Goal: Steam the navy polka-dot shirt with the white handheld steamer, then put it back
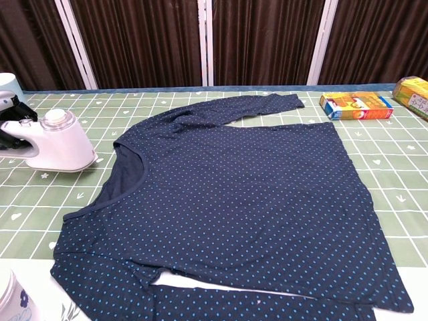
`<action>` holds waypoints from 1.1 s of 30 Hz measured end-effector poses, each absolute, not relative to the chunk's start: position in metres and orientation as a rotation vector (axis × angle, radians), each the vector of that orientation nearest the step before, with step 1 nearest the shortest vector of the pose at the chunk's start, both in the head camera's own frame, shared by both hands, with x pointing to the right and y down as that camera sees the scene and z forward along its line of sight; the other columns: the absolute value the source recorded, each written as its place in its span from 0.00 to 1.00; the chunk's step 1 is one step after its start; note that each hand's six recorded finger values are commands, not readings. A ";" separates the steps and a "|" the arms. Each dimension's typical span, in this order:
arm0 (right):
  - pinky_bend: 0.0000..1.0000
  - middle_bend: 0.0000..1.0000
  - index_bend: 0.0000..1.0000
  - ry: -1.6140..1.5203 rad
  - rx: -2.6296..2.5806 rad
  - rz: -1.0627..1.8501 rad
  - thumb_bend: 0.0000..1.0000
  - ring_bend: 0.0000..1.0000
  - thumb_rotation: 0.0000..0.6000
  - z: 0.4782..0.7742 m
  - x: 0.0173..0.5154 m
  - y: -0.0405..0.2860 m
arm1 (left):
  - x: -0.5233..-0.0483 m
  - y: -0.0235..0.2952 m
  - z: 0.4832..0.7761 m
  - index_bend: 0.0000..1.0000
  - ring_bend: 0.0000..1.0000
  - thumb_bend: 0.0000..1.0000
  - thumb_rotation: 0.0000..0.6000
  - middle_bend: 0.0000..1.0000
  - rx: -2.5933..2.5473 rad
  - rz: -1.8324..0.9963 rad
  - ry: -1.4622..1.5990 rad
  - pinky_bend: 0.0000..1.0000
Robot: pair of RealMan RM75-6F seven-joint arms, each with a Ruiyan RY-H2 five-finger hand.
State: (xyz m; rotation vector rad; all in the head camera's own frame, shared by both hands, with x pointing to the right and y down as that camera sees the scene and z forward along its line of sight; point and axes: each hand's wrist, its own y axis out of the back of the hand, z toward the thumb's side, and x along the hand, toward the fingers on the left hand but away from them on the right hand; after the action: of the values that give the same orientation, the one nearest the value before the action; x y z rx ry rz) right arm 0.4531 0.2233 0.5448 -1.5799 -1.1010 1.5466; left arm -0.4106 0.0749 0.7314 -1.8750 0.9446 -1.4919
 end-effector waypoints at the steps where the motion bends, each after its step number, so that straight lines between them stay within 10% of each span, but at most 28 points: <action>1: 0.00 0.00 0.00 -1.101 -1.580 1.547 0.00 0.00 1.00 0.545 0.453 0.223 | -0.411 0.076 0.732 0.36 0.41 0.00 1.00 0.35 -1.880 -1.496 0.936 0.55; 11: 0.00 0.00 0.00 -1.108 -1.582 1.541 0.00 0.00 1.00 0.543 0.454 0.224 | -0.409 0.079 0.725 0.04 0.01 0.00 1.00 0.00 -1.912 -1.486 0.880 0.17; 33: 0.00 0.00 0.00 -1.128 -1.609 1.490 0.00 0.00 1.00 0.532 0.448 0.227 | -0.458 0.119 0.615 0.00 0.00 0.00 1.00 0.00 -1.811 -1.332 1.062 0.00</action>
State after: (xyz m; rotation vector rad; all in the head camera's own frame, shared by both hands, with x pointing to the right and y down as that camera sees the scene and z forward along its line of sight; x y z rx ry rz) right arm 0.4485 0.2273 0.5319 -1.6088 -1.1280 1.4896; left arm -0.4580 0.1194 0.6146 -1.8107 1.0619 -1.3325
